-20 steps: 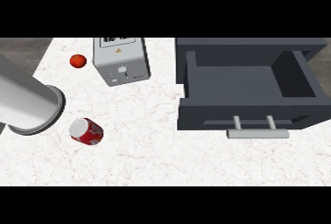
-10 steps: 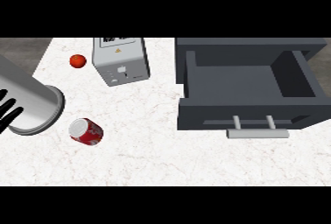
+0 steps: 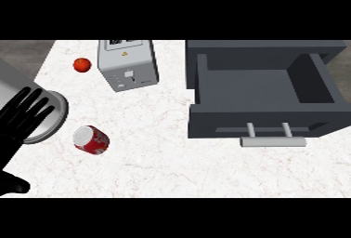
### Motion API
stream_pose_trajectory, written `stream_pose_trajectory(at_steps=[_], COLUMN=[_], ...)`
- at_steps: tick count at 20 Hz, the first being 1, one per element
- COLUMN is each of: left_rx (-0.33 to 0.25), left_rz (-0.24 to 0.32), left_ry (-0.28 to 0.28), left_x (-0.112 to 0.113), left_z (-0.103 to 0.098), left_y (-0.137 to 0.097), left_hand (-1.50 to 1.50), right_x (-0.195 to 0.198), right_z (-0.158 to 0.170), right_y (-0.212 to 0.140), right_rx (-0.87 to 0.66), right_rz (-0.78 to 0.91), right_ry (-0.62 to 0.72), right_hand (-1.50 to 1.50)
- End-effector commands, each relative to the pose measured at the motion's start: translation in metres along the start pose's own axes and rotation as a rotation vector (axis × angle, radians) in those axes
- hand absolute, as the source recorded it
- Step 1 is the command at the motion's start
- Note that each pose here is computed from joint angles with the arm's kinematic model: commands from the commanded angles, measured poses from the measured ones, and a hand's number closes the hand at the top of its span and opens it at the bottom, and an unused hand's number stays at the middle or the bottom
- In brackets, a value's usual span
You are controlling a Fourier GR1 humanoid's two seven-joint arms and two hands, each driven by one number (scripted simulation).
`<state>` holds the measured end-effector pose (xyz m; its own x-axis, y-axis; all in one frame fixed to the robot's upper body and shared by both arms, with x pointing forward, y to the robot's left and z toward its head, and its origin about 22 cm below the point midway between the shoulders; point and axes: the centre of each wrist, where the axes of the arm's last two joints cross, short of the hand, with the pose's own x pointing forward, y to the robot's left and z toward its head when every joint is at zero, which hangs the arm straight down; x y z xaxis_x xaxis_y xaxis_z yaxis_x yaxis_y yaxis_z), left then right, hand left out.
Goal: Pick up the can, place it into the drawer and close the drawer
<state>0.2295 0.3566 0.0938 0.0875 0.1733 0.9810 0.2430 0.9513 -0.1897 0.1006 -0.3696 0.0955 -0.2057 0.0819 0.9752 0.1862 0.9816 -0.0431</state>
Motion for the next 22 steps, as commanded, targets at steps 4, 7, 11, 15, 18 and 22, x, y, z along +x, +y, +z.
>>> stream_pose_trajectory(at_steps=[4,7,11,15,18,22], left_rx=[0.027,0.014,0.054,0.120,0.129,0.165], left_rz=[-0.045,-0.042,-0.049,-0.075,-0.066,-0.053], left_ry=[0.047,0.024,0.041,0.020,0.045,0.050], left_x=[-0.038,-0.064,-0.079,-0.091,-0.104,-0.131], left_z=[-0.017,-0.011,-0.008,-0.009,-0.021,-0.031], left_y=[0.003,-0.006,0.012,0.028,0.033,0.036], left_hand=[-1.50,-1.50,-1.50,-1.50,-1.50,-1.50], right_x=[-0.004,-0.004,0.024,-0.003,0.007,0.013], right_z=[0.004,0.024,0.005,0.008,0.012,0.016], right_y=[-0.010,0.002,-0.008,-0.008,-0.001,-0.008], right_rx=[-0.008,-0.003,-0.002,-0.014,-0.007,-0.011], right_rz=[-0.008,0.009,-0.001,0.003,-0.009,0.001], right_ry=[0.007,0.011,-0.012,-0.001,0.006,-0.002], right_hand=[-1.50,-1.50,-1.50,-1.50,-1.50,-1.50])
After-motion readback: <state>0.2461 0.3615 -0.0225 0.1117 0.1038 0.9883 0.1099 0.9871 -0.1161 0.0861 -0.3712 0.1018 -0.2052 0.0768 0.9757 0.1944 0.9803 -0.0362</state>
